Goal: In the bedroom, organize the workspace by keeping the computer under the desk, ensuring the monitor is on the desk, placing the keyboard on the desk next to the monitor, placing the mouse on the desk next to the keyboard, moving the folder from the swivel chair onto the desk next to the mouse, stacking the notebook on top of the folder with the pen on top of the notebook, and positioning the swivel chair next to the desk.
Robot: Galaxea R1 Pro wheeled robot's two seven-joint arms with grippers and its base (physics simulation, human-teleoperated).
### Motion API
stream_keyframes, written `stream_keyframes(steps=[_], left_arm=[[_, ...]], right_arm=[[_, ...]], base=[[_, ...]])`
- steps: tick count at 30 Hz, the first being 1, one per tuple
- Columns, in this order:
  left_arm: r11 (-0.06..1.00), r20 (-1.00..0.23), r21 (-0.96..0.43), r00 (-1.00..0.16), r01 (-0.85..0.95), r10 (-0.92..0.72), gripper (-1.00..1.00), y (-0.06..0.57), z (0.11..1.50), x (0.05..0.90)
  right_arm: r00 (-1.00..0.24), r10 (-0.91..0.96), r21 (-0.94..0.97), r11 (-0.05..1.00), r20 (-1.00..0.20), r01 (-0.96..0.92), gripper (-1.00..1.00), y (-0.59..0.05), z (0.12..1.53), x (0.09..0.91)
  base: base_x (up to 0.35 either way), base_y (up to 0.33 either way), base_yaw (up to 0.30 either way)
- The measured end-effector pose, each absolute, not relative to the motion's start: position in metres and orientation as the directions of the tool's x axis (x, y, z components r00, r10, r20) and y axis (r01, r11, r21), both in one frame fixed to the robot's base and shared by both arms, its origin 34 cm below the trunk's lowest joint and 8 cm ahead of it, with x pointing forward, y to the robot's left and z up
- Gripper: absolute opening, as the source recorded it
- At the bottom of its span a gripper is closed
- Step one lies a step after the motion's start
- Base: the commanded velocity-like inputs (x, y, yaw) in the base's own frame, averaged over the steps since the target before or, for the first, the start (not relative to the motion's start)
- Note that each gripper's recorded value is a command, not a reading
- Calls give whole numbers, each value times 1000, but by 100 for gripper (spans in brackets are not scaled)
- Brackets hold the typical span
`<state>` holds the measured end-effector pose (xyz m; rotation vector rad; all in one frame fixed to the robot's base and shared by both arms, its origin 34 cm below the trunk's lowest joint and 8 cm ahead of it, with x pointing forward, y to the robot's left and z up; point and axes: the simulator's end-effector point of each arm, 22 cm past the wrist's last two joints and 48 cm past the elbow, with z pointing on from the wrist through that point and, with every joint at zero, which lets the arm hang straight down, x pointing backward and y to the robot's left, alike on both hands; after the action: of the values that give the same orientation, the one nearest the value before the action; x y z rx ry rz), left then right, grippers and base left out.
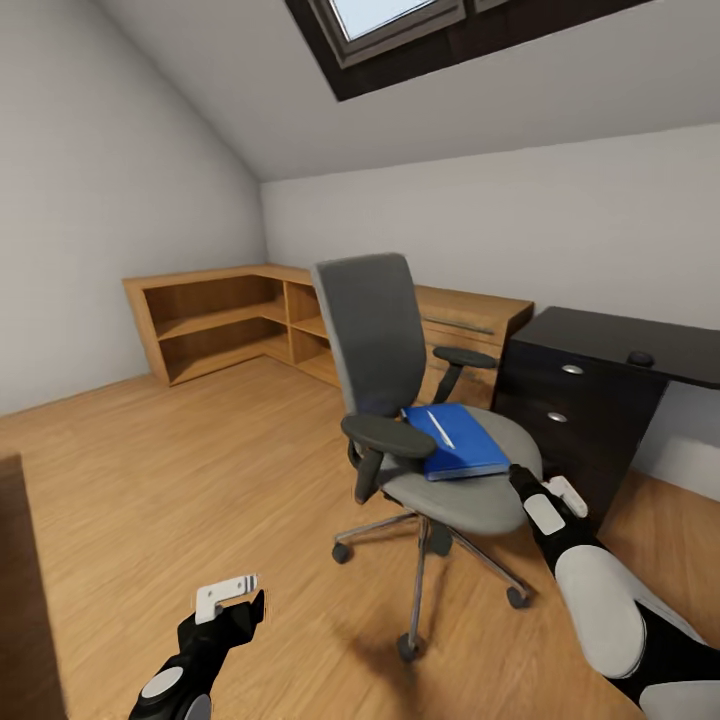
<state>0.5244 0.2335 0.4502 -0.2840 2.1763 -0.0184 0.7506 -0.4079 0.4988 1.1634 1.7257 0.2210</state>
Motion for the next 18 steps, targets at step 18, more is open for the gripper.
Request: stream_keyframes(steps=[18], left_arm=[[975,-799,-115,-565,-192,-206,100,231,447,523]], right_arm=[[-31,779,616,518,-626,594,100,-409,502,750]], base=[[0,0,183]])
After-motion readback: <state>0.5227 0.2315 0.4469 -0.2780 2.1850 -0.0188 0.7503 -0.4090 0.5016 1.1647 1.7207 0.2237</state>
